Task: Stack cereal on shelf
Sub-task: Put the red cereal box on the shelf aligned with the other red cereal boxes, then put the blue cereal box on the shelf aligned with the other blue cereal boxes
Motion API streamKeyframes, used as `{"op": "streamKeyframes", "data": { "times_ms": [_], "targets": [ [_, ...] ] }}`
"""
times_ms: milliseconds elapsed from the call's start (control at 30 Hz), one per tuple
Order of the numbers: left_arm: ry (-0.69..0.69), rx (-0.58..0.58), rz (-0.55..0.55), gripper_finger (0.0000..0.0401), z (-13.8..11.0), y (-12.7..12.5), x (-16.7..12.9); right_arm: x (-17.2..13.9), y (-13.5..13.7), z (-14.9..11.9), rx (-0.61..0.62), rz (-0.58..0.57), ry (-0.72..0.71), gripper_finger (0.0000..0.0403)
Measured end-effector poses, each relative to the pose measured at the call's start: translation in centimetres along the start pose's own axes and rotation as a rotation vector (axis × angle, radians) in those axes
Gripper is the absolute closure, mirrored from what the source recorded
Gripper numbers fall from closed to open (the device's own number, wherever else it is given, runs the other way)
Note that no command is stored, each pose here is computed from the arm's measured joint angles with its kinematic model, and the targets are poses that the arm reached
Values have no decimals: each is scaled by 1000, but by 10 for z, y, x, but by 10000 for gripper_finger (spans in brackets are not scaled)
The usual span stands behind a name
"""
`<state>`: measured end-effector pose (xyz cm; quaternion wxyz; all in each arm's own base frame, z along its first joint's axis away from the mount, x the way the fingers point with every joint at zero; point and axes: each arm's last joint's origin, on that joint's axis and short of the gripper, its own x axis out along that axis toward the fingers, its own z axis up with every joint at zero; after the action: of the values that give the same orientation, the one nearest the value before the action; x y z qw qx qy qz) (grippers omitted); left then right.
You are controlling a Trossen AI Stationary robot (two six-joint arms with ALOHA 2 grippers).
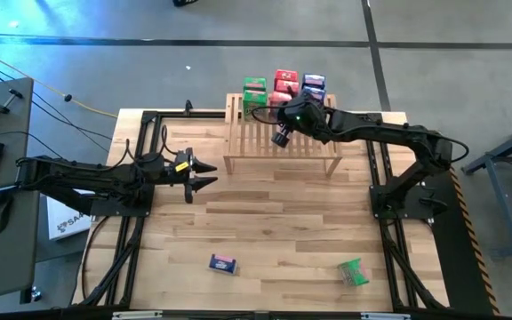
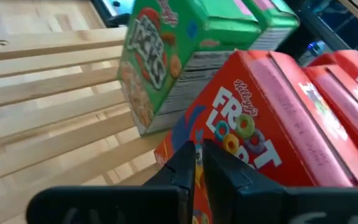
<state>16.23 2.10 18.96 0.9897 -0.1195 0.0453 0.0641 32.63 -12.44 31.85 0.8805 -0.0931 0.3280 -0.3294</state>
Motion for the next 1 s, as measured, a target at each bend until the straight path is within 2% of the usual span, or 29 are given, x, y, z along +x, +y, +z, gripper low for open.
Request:
{"op": "streamKeyframes", "data": {
  "times_ms": [200, 300, 433, 567, 833, 933, 1000],
  "targets": [
    [16, 0, 4, 231, -2, 0, 0, -4, 1, 1, 8, -21, 2, 382],
    [33, 8, 8, 231, -3, 1, 0, -18, 6, 4, -5, 1, -22, 382],
    [32, 25, 7, 231, -3, 1, 0, -46, 15, 4, -33, 147, -40, 395],
    [31, 36, 4, 244, -3, 0, 0, -65, 36, -8, -35, 296, -125, 400],
    [20, 68, -17, 331, -2, -3, 0, -90, 90, -62, 19, 470, -311, 402],
    [24, 76, -38, 377, -3, -6, 0, -101, 105, -78, 48, 516, -317, 403],
    [24, 75, -46, 395, -3, -7, 0, -110, 113, -86, 53, 544, -302, 403]
  ]
}}
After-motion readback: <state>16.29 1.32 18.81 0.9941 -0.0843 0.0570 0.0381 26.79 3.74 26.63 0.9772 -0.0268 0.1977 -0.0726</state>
